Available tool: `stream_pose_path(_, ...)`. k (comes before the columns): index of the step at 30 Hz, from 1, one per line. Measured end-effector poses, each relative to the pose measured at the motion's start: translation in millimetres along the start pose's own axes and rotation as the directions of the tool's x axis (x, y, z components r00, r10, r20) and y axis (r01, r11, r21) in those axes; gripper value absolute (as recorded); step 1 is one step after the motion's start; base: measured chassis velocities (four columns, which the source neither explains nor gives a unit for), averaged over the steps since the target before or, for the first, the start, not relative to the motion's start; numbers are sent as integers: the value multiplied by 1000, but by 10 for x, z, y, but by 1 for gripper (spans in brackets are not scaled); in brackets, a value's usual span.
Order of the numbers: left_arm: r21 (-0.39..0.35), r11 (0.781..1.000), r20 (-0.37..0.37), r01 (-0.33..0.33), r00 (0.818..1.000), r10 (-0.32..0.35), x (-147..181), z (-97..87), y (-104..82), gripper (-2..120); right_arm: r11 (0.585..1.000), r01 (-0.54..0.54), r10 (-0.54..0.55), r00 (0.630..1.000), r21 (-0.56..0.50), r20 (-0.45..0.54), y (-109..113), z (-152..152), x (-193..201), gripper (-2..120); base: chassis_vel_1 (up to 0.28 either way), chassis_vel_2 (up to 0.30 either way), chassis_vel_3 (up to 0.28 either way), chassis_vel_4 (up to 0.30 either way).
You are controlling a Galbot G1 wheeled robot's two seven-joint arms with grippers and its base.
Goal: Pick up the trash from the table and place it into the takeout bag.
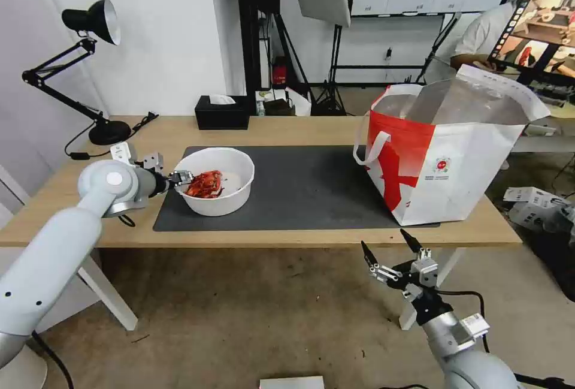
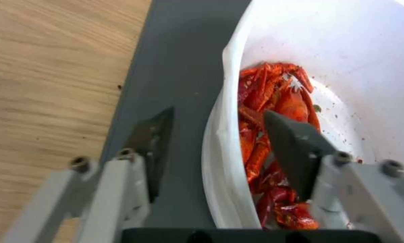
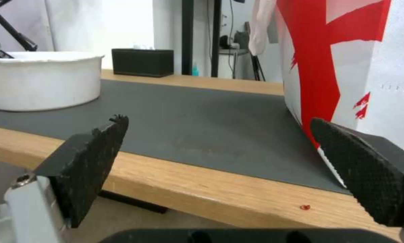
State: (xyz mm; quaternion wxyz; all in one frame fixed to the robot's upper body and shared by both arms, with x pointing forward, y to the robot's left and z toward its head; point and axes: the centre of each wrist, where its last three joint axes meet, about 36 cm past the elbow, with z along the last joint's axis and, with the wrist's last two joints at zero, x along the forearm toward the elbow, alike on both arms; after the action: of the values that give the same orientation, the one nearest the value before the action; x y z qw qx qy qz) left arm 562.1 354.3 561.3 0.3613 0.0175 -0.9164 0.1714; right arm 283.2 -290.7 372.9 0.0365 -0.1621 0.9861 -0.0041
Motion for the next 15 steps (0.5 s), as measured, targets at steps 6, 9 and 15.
stream_pose_path(6, -2, 1000, -2, 1, 1000, -1, 2, 25, 5, 29, 1000, 0, 0, 1000, 0, 0, 0, 0, 0, 100, 0, 0, 0, 0)
stream_pose_path(9, -3, 1000, -4, 1, 1000, -1, 0, 36, 8, 17, 1000, 0, 0, 1000, 0, 0, 0, 0, 0, 100, 0, 0, 0, 0)
stream_pose_path(15, 0, 1000, -5, 1, 1000, -1, -4, 34, 19, 0, 1000, 0, 0, 1000, 0, 0, 0, 0, 0, 100, 0, 0, 0, 0)
